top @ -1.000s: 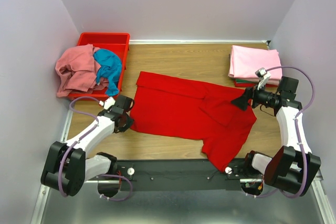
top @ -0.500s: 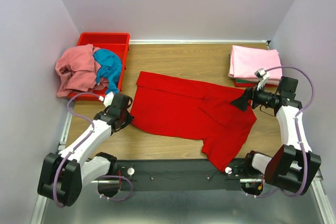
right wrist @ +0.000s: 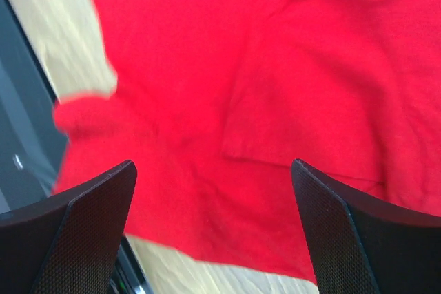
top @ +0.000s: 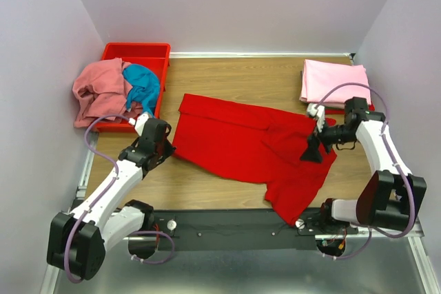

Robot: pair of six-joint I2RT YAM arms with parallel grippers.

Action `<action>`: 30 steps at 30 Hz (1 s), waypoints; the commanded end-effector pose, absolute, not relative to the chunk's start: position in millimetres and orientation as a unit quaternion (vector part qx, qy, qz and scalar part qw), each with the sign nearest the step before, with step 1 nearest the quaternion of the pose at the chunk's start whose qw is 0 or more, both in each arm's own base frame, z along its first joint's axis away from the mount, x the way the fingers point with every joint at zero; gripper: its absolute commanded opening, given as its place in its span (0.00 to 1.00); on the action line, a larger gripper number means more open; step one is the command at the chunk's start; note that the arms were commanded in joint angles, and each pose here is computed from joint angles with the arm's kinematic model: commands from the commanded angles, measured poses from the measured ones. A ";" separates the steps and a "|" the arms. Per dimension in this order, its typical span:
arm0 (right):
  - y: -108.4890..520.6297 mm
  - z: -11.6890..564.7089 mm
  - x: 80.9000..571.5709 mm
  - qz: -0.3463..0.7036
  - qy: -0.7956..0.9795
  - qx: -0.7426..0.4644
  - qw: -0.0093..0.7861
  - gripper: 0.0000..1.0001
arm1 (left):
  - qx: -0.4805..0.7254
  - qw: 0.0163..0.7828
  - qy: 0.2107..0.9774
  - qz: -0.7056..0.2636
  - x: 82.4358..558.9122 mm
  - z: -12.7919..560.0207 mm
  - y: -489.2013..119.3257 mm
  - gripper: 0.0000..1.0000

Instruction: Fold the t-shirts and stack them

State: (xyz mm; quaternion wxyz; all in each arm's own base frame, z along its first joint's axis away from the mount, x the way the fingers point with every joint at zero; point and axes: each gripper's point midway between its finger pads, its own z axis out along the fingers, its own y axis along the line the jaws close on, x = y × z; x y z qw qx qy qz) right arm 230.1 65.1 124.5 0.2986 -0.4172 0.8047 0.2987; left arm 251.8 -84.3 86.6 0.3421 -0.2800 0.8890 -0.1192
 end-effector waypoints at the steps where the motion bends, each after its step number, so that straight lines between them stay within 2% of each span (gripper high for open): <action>1: 59.2 94.4 192.9 0.237 0.778 -0.540 0.218 0.98 | -0.268 0.368 0.880 -0.137 261.7 106.7 -88.9 0.00; 4: 66.1 82.2 184.2 0.203 0.749 -0.599 0.197 0.97 | -0.267 0.368 0.879 -0.140 261.8 107.3 -89.8 0.00; 8: 85.1 72.5 167.0 0.215 0.711 -0.646 0.174 0.94 | -0.267 0.369 0.879 -0.139 262.0 106.8 -89.6 0.00; 17: 145.6 51.1 165.3 0.189 0.669 -0.699 0.171 0.77 | -0.268 0.377 0.877 -0.130 271.0 111.8 -87.8 0.00; 19: 153.2 45.7 168.5 0.181 0.669 -0.702 0.168 0.70 | -0.269 0.377 0.877 -0.129 272.4 111.6 -87.5 0.00; 26: 162.4 29.8 162.8 0.161 0.660 -0.715 0.164 0.61 | -0.266 0.377 0.878 -0.127 276.3 110.2 -89.2 0.00; 30: 163.1 23.4 159.2 0.158 0.664 -0.714 0.157 0.49 | -0.265 0.377 0.879 -0.123 279.0 109.5 -88.6 0.00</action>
